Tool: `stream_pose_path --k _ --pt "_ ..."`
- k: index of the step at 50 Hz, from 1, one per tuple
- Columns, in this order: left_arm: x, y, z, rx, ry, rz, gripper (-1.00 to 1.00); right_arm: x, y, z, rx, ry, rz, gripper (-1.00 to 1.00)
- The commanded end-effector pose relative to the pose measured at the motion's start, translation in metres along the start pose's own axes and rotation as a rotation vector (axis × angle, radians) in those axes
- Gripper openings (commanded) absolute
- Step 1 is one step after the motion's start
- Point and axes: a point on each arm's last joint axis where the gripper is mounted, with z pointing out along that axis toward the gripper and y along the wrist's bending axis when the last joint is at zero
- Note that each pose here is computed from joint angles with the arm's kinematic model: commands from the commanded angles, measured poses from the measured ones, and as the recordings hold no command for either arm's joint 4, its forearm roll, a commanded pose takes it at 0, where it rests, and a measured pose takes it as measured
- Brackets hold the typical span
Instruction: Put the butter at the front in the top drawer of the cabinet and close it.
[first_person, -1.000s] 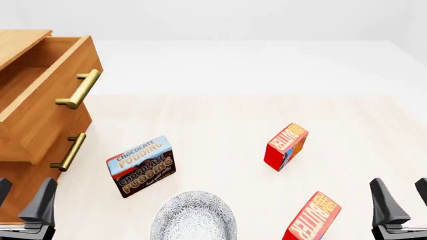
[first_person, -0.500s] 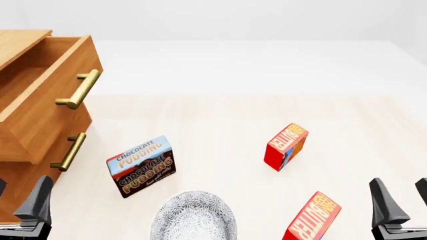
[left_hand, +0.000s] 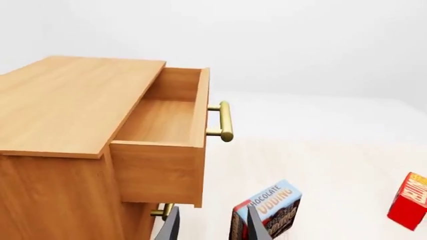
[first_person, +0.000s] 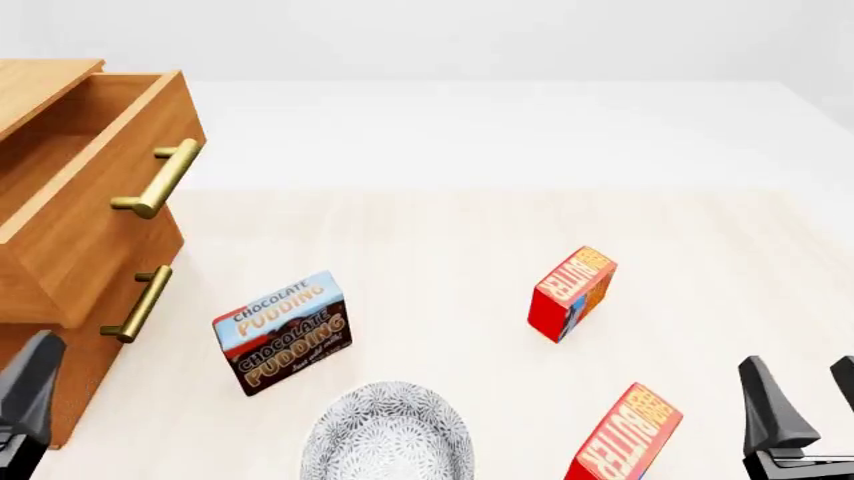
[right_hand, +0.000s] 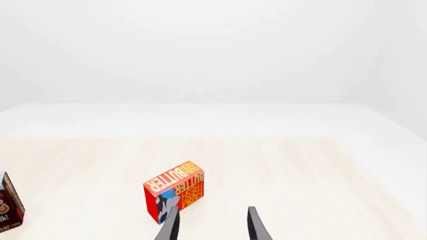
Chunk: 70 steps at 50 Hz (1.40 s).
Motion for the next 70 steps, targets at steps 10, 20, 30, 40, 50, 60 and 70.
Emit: stream_pose_path --k 10,20,30,40,50,60,70 --pt "-0.055 -0.002 -0.014 -0.029 0.125 -0.002 1.00 0.000 0.000 0.000 0.000 0.000 0.000 1.00" --pt "-0.082 -0.003 -0.017 -0.030 0.175 -0.007 1.00 0.000 0.000 0.000 0.000 0.000 0.000 1.00" --pt "-0.109 -0.004 -0.009 -0.032 0.269 -0.039 1.00 0.000 0.000 0.000 0.000 0.000 0.000 1.00" --pt "-0.149 -0.006 -0.028 -0.046 0.260 -0.024 1.00 0.000 0.000 0.000 0.000 0.000 0.000 1.00" --pt "-0.190 -0.008 -0.024 -0.020 0.285 -0.002 1.00 0.000 0.000 0.000 0.000 0.000 0.000 1.00" --pt "-0.208 -0.009 0.000 -0.034 0.356 -0.006 1.00 0.000 0.000 0.000 0.000 0.000 0.000 1.00" --pt "-0.213 -0.008 0.028 -0.043 0.412 -0.008 1.00 0.000 0.000 0.000 0.000 0.000 0.000 1.00"
